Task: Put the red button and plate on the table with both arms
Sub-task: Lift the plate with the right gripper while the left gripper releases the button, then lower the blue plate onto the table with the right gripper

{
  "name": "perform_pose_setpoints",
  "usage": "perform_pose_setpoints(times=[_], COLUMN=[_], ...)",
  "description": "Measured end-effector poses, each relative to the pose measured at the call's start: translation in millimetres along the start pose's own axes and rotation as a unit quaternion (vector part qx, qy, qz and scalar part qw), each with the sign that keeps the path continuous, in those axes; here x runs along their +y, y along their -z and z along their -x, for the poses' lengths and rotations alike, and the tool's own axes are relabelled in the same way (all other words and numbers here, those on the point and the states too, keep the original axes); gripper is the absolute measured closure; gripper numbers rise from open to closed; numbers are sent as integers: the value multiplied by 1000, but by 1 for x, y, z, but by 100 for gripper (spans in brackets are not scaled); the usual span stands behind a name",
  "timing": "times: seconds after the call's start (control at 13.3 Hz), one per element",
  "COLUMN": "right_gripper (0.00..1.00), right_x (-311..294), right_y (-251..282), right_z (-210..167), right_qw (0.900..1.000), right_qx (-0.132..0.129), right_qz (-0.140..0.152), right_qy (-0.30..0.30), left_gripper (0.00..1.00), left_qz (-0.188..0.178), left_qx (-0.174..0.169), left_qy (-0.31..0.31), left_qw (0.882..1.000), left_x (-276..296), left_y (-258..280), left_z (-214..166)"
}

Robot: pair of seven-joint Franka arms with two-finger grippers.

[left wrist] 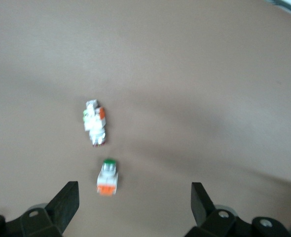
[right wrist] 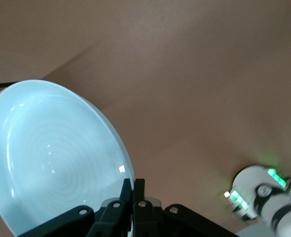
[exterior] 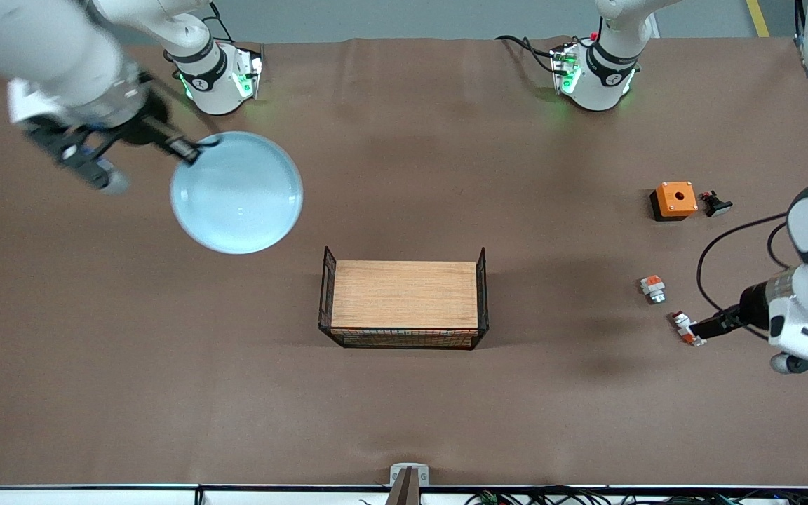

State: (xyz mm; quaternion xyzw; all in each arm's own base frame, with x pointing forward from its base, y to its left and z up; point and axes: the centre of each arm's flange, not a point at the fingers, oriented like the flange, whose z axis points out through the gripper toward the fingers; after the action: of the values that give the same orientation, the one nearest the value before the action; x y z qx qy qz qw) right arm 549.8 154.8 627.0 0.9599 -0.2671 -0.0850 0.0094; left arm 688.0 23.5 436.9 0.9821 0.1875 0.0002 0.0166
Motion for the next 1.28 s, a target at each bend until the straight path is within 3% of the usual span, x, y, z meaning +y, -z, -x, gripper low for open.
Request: perform_pose_setpoints(times=[0.23,0.53,0.83,1.13,1.28], right_gripper=[97,97,97,97,97], right_x=[46,97,142,159,156], right_y=[-42,-139,-226,-291,-318], right_z=[-82,-168,-223,-256,-261], right_qw=[998,988,983,977,973], right_qx=[-5,1,-6,-12,-19], right_qz=[-12,-26,-31,-33,-32], right_qy=[68,149,182,208,228], left_gripper=[0,0,0,0,0], left_qz=[-28,-50,-67,-35,-38], left_qx=[15,48,50,39,34], left_qy=[-8,-29,-62,-77,-79], left_qw=[999,997,995,996,996], left_x=[4,6,3,14,18], left_y=[91,175,211,218,218], left_z=[42,93,124,138,141])
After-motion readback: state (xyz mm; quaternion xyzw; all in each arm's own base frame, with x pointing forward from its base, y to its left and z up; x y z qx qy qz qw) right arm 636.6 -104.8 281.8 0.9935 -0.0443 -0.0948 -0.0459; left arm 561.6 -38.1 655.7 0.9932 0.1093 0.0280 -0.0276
